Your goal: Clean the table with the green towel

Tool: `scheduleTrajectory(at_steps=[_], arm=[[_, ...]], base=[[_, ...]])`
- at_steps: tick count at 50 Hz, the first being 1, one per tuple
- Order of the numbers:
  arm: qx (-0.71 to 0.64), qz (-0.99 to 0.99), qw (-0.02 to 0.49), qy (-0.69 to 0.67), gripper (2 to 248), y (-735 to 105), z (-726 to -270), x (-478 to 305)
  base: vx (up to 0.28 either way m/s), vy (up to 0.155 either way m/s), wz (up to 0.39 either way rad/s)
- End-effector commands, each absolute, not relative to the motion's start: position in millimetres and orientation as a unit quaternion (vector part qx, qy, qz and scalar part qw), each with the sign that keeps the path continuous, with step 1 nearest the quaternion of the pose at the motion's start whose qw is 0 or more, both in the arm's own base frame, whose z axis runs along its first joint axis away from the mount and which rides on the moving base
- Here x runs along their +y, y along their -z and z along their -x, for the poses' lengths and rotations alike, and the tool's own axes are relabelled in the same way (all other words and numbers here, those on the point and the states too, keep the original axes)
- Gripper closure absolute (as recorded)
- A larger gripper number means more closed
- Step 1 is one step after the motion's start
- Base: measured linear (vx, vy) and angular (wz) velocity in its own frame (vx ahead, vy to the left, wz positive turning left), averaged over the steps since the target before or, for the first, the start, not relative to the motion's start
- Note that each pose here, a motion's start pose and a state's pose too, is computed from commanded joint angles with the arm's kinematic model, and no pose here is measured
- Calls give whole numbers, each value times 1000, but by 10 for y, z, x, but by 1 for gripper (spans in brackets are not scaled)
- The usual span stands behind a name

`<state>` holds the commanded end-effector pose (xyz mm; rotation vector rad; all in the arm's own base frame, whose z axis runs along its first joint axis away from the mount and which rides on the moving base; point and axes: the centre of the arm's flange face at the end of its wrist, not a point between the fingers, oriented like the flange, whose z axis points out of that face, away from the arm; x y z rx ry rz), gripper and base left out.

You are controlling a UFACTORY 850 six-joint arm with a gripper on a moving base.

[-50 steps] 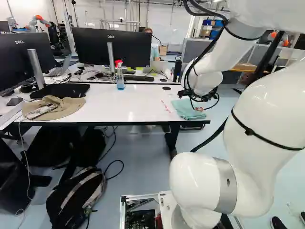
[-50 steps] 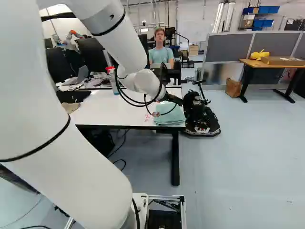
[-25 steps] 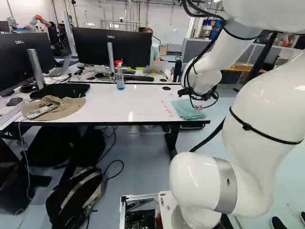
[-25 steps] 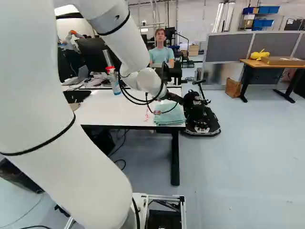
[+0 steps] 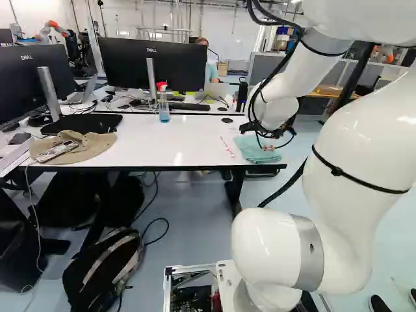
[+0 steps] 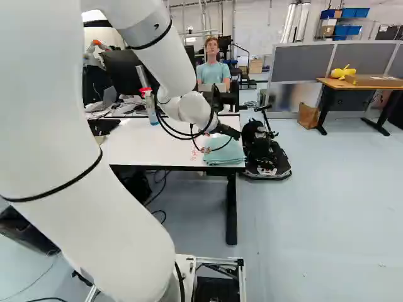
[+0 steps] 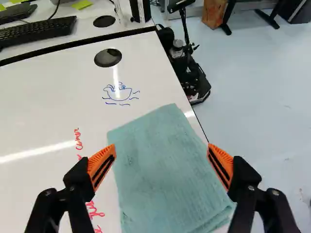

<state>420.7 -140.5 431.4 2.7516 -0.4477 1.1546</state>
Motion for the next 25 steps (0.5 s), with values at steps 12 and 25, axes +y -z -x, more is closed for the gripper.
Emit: scheduleTrajectory(at_steps=[12,25], arm=[[-149,-916,60,-368,3,-4178,-4252,-1420],[-150,-922,57,-353,3,-4027,-4301,-1436]], base=[[0,0,0],[0,0,0]])
